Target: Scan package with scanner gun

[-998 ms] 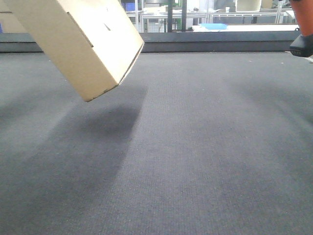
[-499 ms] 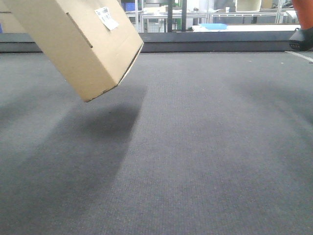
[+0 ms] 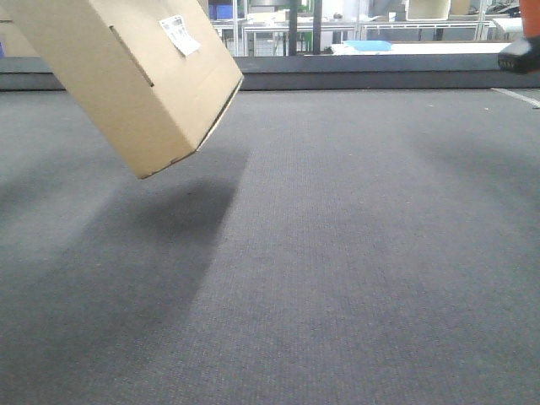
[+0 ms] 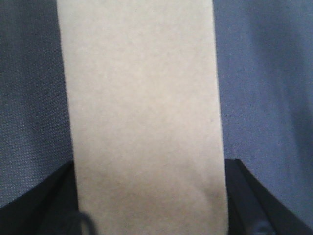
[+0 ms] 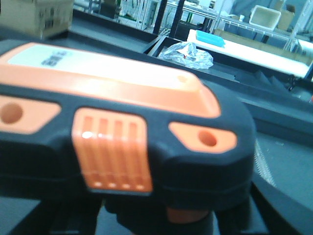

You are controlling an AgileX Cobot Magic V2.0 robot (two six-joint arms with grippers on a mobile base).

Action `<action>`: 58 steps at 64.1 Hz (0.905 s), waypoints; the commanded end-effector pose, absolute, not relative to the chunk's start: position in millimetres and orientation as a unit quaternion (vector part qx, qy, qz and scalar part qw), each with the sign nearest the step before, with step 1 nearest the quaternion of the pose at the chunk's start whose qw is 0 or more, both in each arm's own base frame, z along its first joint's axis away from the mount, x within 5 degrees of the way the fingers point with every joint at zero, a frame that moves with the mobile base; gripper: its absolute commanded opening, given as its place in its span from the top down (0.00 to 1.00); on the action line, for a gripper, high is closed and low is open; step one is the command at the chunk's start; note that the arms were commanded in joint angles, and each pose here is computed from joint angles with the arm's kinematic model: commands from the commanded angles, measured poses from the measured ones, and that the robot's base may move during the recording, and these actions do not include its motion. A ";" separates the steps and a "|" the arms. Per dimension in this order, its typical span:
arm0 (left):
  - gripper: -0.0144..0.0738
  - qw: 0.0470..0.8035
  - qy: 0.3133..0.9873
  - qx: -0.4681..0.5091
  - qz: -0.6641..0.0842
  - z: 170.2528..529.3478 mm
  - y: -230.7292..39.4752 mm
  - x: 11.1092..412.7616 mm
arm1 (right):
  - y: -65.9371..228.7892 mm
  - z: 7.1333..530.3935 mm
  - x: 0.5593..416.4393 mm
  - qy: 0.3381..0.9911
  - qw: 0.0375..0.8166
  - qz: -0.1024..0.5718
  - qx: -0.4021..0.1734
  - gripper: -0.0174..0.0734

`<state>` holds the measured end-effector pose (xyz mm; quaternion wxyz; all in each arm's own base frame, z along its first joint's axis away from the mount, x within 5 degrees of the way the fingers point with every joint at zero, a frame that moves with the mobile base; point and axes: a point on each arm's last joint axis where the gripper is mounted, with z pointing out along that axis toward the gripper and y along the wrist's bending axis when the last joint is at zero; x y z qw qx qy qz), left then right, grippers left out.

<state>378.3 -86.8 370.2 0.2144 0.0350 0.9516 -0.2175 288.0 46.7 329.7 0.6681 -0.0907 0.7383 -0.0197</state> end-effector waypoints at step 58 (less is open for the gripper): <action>0.96 0.226 0.948 0.038 -0.222 378.9 -89.2 374.5 | 22.7 259.9 236.6 0.675 0.734 0.022 0.063 0.99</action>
